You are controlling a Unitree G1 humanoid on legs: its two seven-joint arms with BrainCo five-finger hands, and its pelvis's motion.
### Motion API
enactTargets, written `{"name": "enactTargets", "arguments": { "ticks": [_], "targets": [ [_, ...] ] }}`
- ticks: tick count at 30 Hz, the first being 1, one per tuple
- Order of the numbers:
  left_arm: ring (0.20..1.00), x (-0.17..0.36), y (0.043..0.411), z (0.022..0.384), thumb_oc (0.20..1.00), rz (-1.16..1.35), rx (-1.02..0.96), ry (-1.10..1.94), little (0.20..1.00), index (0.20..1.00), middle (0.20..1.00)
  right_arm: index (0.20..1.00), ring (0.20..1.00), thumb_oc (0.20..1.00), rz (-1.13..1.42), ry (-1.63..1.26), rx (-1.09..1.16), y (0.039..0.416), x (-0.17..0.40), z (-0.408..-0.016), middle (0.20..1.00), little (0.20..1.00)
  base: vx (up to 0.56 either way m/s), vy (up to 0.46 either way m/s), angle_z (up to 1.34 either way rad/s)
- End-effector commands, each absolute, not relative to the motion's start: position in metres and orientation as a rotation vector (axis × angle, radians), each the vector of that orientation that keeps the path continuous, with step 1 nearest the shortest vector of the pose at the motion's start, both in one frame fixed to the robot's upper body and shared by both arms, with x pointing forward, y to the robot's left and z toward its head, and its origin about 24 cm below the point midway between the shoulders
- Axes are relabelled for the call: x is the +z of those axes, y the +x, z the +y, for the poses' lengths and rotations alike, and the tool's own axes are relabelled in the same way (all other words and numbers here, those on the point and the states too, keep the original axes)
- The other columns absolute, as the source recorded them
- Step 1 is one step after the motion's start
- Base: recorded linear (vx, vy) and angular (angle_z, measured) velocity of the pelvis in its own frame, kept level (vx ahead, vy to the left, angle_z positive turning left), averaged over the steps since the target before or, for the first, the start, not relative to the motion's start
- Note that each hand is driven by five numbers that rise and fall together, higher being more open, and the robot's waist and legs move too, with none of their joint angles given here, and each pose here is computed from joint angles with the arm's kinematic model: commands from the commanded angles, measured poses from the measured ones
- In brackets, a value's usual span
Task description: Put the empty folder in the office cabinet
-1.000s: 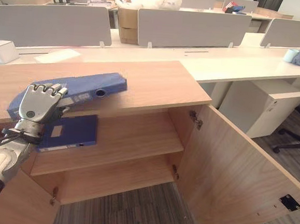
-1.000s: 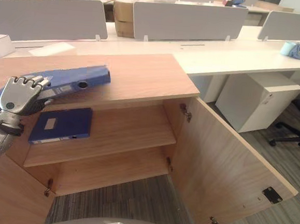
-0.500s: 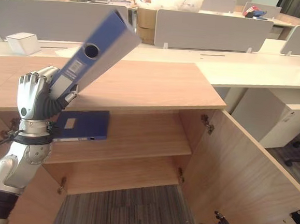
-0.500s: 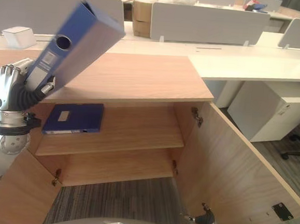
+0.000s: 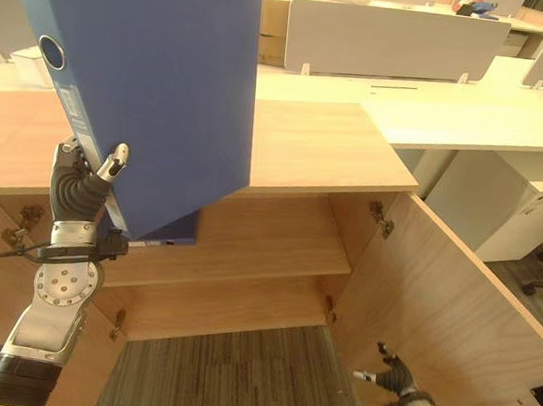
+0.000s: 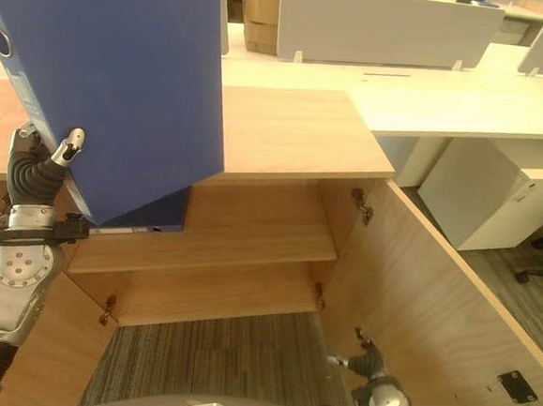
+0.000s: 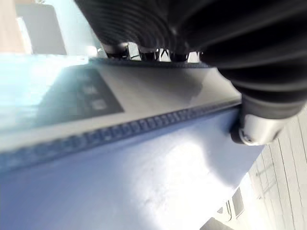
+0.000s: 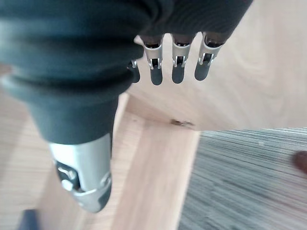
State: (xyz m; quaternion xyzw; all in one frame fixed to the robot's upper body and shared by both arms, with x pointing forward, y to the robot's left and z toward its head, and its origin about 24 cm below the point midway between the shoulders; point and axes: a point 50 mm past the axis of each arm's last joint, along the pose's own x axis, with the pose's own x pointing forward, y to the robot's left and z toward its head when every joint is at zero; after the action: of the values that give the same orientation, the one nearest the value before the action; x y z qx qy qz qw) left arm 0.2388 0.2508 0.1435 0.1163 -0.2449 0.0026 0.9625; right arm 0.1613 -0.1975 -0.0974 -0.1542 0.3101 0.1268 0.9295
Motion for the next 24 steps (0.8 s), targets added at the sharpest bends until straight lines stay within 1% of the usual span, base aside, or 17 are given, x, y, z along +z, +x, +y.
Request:
{"name": "enactTargets", "arguments": {
  "ticks": [1, 2, 4, 6, 7, 9, 13, 14, 17, 24],
  "targets": [
    [0.200, 0.154, 0.241, 0.238, 0.200, -0.553, -0.133, 0.176, 0.200, 0.200, 0.200, 1.000, 1.000, 1.000, 0.408, -0.307, 0.257, 0.210, -0.057, -0.201, 1.000, 1.000, -0.03, 0.100, -0.03],
    [0.200, 0.154, 0.241, 0.238, 0.200, -0.553, -0.133, 0.176, 0.200, 0.200, 0.200, 1.000, 1.000, 1.000, 0.408, -0.307, 0.257, 0.210, -0.057, -0.201, 1.000, 1.000, 0.00, 0.101, -0.15],
    [0.200, 0.148, 0.248, 0.227, 0.200, -0.519, -0.198, 0.118, 0.200, 0.200, 0.200, 1.000, 1.000, 1.000, 0.236, -0.260, 0.253, 0.230, -0.023, -0.193, 1.000, 1.000, -0.02, 0.155, -0.16],
    [0.200, 0.148, 0.248, 0.227, 0.200, -0.520, -0.199, 0.118, 0.200, 0.200, 0.200, 1.000, 1.000, 1.000, 0.235, -0.260, 0.252, 0.230, -0.023, -0.193, 1.000, 1.000, -0.02, 0.063, -0.05],
    [0.200, 0.142, 0.249, 0.225, 0.200, -0.486, -0.217, 0.091, 0.200, 0.200, 0.200, 1.000, 1.000, 1.000, 0.124, -0.209, 0.269, 0.237, 0.002, -0.189, 1.000, 1.000, 0.02, 0.113, 0.16],
    [0.200, 0.138, 0.248, 0.225, 0.200, -0.468, -0.218, 0.081, 0.200, 0.200, 0.200, 1.000, 1.000, 1.000, 0.102, -0.209, 0.270, 0.238, 0.007, -0.189, 1.000, 1.000, 0.01, 0.109, 0.20],
    [0.200, 0.123, 0.243, 0.228, 0.200, -0.397, -0.201, 0.018, 0.200, 0.200, 0.200, 1.000, 1.000, 1.000, -0.114, -0.167, 0.298, 0.247, 0.055, -0.184, 1.000, 1.000, -0.05, 0.164, -0.01],
    [0.200, 0.123, 0.243, 0.228, 0.200, -0.397, -0.201, 0.018, 0.200, 0.200, 0.200, 1.000, 1.000, 1.000, -0.114, -0.167, 0.298, 0.247, 0.055, -0.184, 1.000, 1.000, -0.02, 0.080, -0.01],
    [0.200, 0.118, 0.239, 0.229, 0.200, -0.374, -0.207, -0.022, 0.200, 0.200, 0.200, 1.000, 1.000, 1.000, -0.211, -0.105, 0.321, 0.252, 0.079, -0.180, 1.000, 1.000, 0.03, 0.045, -0.09],
    [0.200, 0.120, 0.234, 0.226, 0.200, -0.385, -0.233, -0.071, 0.200, 0.200, 0.200, 1.000, 1.000, 1.000, -0.342, -0.077, 0.361, 0.258, 0.114, -0.179, 1.000, 1.000, 0.04, -0.065, -0.03]
  ]
}}
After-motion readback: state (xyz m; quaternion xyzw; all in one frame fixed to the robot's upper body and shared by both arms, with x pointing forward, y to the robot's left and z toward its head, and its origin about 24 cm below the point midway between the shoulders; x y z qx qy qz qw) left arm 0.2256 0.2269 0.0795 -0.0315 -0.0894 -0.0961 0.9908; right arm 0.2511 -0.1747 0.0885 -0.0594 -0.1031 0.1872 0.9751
